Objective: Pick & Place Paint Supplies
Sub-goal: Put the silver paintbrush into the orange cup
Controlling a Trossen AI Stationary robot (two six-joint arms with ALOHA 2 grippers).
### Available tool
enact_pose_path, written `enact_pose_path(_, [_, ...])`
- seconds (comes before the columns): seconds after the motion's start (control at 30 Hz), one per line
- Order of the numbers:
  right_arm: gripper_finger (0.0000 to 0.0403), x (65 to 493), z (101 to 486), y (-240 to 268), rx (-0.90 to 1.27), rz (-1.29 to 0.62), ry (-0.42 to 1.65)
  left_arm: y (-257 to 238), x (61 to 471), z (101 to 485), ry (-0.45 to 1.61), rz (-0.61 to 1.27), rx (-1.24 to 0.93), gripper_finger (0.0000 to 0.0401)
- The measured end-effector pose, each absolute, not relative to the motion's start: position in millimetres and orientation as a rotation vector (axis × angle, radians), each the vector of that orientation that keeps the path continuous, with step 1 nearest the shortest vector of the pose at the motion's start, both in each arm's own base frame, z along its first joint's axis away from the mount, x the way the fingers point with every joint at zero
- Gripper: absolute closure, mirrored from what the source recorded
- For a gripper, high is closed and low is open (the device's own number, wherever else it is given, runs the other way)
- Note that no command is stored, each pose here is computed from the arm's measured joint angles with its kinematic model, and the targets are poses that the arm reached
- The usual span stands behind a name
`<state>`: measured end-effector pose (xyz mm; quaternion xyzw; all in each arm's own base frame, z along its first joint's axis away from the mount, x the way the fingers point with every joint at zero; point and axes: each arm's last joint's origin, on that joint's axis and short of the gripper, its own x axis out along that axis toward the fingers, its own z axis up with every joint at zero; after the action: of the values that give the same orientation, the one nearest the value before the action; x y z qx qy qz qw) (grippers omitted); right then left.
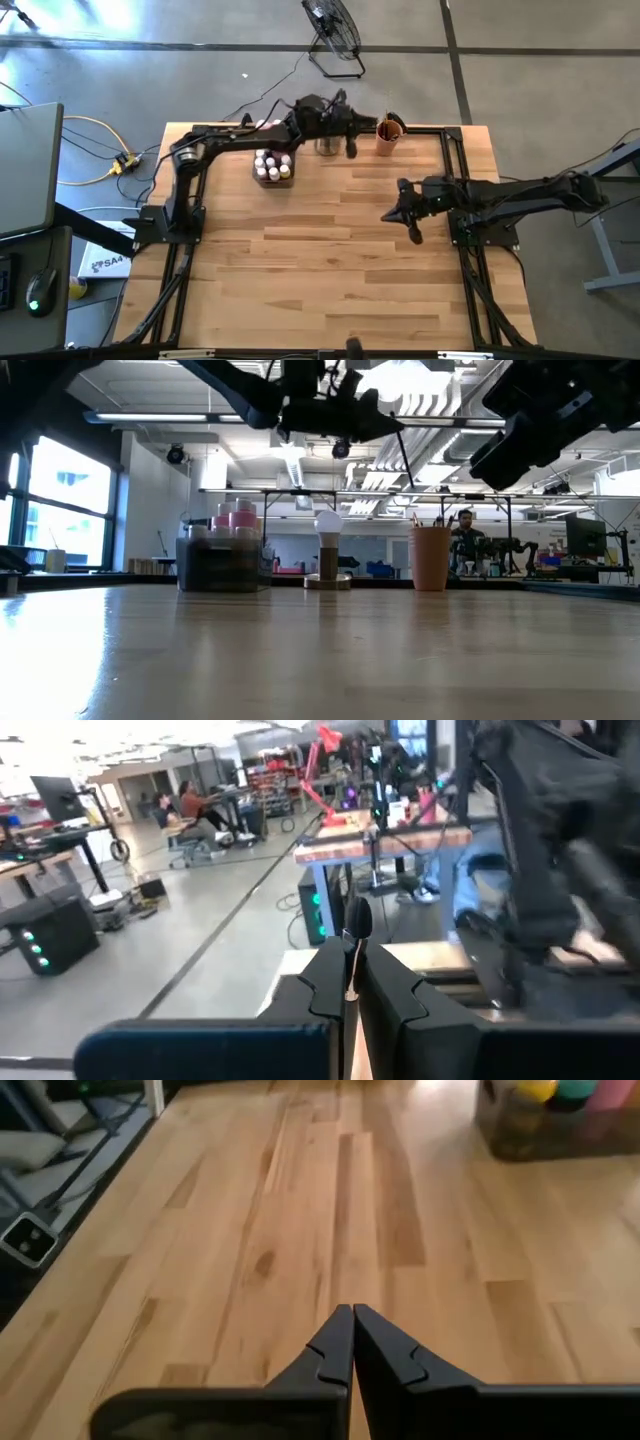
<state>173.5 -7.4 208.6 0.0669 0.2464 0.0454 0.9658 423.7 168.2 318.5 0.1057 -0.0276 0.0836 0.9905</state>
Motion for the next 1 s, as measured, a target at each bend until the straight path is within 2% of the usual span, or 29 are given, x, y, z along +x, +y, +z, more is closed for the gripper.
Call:
enact_pose_path(0.23, [0.04, 172.0, 202.7, 2.3, 0.156, 0.134, 0.526, 205.7, 447.4, 310.3, -0.094, 0.2, 0.189, 0.0394])
enact_pose_path(0.47, [0.0399, 171.3, 202.0, 11.6, 0.161, 0.167, 0.538, 222.4, 473.9, 303.7, -0.064, 0.208, 0.19, 0.0395])
enact_pose_path(0.73, [0.0399, 169.9, 200.9, 21.7, 0.174, 0.178, 0.557, 247.0, 478.0, 282.5, 0.02, 0.313, 0.176, 0.0395])
enact_pose_path(1.0, [0.0399, 169.1, 200.3, 25.8, 0.162, 0.16, 0.563, 262.3, 481.1, 249.8, 0.063, 0.254, 0.071, 0.0395])
